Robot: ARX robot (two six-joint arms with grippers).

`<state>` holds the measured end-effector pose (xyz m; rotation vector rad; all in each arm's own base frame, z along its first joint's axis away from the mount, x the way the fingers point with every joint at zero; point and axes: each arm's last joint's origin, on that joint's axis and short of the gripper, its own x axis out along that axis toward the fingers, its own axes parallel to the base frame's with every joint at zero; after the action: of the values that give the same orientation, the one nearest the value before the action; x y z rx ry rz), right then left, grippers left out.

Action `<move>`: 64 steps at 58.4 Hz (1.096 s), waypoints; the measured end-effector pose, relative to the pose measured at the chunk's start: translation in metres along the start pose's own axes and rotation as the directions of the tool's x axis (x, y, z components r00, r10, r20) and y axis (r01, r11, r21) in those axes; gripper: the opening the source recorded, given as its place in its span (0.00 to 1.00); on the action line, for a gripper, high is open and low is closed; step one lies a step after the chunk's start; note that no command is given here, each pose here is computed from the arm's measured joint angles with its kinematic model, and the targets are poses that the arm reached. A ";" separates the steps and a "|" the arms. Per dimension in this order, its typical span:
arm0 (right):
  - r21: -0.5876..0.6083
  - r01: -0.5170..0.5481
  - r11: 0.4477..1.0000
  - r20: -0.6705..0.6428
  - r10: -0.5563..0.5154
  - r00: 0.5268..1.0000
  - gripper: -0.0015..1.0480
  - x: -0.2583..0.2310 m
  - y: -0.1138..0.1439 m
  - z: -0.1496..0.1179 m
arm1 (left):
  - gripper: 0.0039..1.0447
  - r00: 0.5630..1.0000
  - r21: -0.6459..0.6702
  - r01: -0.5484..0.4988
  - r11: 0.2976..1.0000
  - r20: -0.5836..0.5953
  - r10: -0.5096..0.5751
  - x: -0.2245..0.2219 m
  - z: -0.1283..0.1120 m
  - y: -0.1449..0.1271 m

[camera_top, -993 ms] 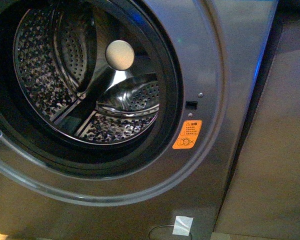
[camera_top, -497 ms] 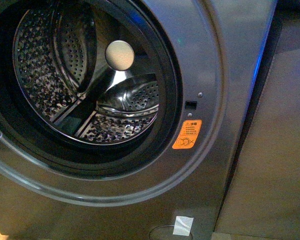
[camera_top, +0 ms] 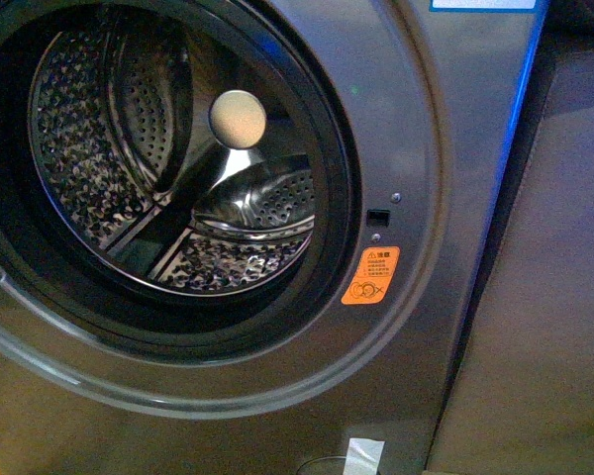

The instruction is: Put clothes into washing machine

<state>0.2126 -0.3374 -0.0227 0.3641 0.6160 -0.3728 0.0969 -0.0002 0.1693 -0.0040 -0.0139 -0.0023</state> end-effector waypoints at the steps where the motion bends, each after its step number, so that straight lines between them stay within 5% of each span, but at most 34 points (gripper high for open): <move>1: -0.004 -0.007 1.000 0.013 0.007 1.000 0.21 -0.006 0.001 0.005 | 0.94 1.000 0.000 0.000 1.000 0.000 0.000 0.000 0.000 0.000; 19: -0.129 -0.081 0.988 0.261 0.112 0.959 0.21 -0.108 0.035 0.097 | 0.94 1.000 0.000 0.000 1.000 0.000 0.000 0.000 0.000 0.000; 38: -0.357 -0.095 0.929 0.531 0.285 0.798 0.21 -0.230 0.102 0.213 | 0.94 1.000 0.000 0.000 1.000 0.000 0.000 0.000 0.000 0.000; 64: -0.535 -0.119 0.837 0.670 0.505 0.544 0.21 -0.332 0.219 0.329 | 0.94 1.000 0.000 0.000 1.000 0.000 0.000 0.000 0.000 0.000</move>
<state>0.2188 -0.2143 0.4787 -0.1524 -0.2880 0.0037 0.0969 -0.0002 0.1693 -0.0040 -0.0139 -0.0023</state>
